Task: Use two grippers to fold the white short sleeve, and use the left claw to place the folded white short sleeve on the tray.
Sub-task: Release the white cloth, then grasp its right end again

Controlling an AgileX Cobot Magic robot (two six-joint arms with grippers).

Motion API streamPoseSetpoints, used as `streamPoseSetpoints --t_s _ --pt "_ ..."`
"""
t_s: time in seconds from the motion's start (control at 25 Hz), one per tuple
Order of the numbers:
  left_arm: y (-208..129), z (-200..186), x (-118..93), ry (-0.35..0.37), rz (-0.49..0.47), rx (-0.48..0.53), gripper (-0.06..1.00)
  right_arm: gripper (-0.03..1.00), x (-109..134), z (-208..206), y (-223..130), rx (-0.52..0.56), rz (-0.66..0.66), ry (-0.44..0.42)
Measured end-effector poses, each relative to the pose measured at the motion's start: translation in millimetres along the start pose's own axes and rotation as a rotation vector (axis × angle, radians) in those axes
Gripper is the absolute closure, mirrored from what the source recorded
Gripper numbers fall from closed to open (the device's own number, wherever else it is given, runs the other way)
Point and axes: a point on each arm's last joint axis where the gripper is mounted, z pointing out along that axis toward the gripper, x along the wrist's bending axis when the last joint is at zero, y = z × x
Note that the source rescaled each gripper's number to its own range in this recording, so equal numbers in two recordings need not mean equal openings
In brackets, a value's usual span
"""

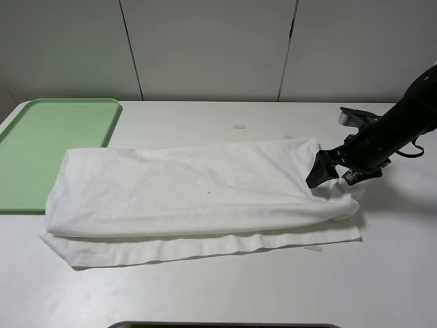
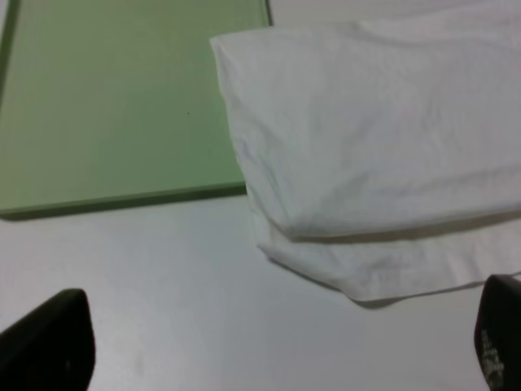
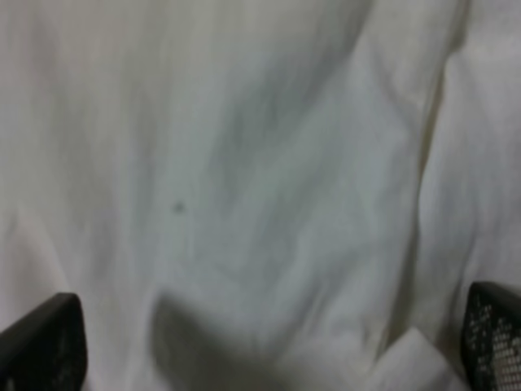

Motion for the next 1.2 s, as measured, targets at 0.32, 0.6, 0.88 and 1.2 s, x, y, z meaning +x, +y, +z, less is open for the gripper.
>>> streamPoseSetpoints --t_s 0.32,0.6,0.88,1.2 --pt "-0.3 0.0 0.0 0.000 0.000 0.003 0.02 -0.03 3.0 6.3 1.1 -0.004 -0.004 0.030" --pt "-0.3 0.0 0.0 0.000 0.000 0.003 0.02 -0.03 6.5 8.4 1.7 -0.002 -0.025 0.036" --pt "-0.3 0.0 0.0 0.000 0.000 0.003 0.02 0.03 20.5 13.5 4.7 -0.001 -0.068 0.047" --pt "-0.3 0.0 0.0 0.000 0.000 0.003 0.02 0.95 27.9 18.0 10.2 -0.033 -0.125 -0.006"
